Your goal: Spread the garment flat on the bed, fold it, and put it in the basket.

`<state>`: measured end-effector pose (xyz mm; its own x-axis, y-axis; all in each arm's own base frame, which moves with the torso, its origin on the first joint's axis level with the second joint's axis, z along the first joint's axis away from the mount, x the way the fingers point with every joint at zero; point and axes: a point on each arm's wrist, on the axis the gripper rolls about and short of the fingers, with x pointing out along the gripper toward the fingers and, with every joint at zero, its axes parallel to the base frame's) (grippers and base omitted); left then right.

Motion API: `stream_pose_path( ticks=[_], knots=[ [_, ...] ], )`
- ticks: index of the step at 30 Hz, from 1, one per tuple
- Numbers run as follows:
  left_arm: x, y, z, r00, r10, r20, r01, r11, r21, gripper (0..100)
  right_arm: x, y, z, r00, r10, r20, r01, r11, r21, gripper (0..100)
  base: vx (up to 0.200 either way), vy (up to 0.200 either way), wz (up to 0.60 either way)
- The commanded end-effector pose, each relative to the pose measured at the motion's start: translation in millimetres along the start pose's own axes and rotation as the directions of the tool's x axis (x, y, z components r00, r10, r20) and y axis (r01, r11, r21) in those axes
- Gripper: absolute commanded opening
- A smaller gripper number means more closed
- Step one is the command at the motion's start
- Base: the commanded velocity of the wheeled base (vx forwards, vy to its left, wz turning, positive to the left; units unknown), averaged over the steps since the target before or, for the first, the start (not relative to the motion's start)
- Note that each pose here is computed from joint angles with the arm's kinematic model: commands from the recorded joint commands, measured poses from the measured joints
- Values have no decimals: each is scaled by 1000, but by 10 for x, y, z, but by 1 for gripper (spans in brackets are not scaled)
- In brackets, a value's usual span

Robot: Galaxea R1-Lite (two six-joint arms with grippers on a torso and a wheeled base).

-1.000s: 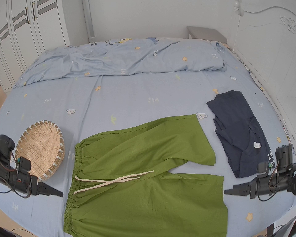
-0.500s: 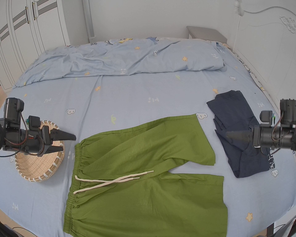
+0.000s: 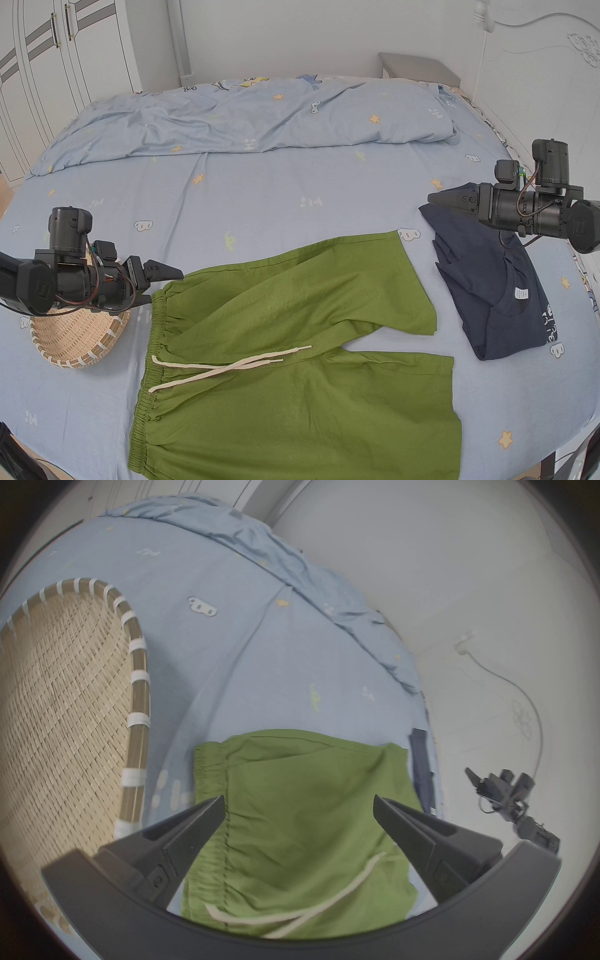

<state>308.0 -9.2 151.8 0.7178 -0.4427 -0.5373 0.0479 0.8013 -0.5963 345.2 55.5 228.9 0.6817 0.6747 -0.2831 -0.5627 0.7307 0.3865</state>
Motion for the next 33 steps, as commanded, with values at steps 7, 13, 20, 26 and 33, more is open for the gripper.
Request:
stream_pose_path(
  ticks=[7, 13, 20, 26, 33],
  knots=[
    [448, 254, -121, 996, 69, -51, -71, 997, -33, 100, 181, -159, -117, 999, -6, -47, 8, 999, 42, 100, 0, 0, 0],
    [386, 349, -59, 996, 90, -16, -91, 995, -48, 100, 198, -153, -127, 999, -2, -51, 4, 999, 43, 100, 0, 0, 0],
    [385, 409, -38, 995, 102, -8, -102, 993, -56, 100, 211, -137, -140, 998, 3, -56, 0, 999, 43, 100, 0, 0, 0],
    [371, 427, 17, 995, 90, 42, -88, 995, -44, 100, 227, -145, -160, 998, 3, -63, 0, 999, 44, 100, 0, 0, 0],
    [482, 479, -8, 996, 85, 37, -84, 996, -39, 100, 230, -141, -165, 998, 4, -64, -1, 999, 43, 100, 0, 0, 0]
  ],
)
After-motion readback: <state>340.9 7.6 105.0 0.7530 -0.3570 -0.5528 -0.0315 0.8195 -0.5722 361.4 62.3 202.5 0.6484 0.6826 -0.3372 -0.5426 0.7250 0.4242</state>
